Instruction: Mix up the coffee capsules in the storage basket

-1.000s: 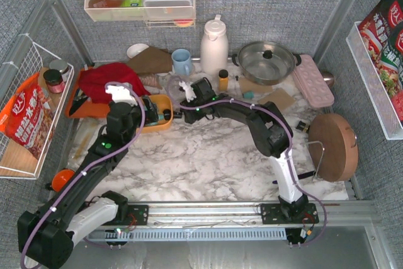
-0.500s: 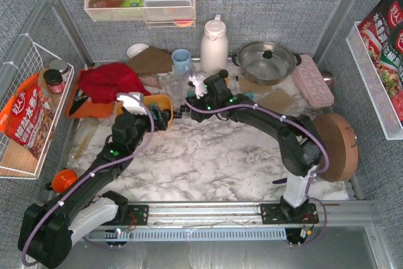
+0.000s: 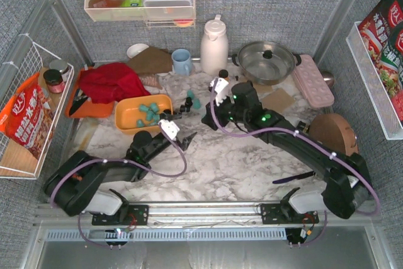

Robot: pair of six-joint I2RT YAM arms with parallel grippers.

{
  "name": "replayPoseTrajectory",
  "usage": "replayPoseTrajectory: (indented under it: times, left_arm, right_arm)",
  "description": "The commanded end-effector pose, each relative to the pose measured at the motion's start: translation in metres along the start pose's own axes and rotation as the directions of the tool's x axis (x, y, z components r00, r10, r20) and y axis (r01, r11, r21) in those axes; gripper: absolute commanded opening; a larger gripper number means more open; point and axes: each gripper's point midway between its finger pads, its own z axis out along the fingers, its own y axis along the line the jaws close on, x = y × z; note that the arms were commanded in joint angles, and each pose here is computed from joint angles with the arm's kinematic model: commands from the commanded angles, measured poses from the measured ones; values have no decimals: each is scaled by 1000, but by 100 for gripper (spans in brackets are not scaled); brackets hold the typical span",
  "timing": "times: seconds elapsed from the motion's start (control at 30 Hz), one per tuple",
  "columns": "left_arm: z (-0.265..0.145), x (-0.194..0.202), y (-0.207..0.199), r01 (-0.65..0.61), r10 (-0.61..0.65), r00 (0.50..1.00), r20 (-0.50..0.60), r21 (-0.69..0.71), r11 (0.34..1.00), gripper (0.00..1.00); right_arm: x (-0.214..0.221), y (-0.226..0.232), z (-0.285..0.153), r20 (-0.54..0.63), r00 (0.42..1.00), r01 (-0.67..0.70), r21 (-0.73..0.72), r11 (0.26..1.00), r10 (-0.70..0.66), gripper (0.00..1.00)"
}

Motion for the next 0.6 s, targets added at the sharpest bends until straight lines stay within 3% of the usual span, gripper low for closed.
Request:
replayPoseTrajectory:
  times: [0.0, 0.2, 0.4, 0.57]
  left_arm:
    - [6, -61, -15, -239, 208, 923, 325, 60, 969, 99]
    - [19, -62, -41, -377, 315, 872, 374, 104, 920, 96]
    - [22, -58, -56, -457, 385, 839, 385, 111, 883, 86]
    - [20, -49, -63, -460, 383, 847, 368, 147, 876, 84]
  right_arm:
    - [-10, 22, -18, 67, 997, 34, -96, 995, -27, 39]
    - [6, 50, -35, 99, 994, 61, -244, 968, -38, 39]
    - [11, 55, -36, 121, 993, 50, -306, 951, -13, 39]
    - [10, 60, -37, 163, 986, 79, -352, 933, -22, 40]
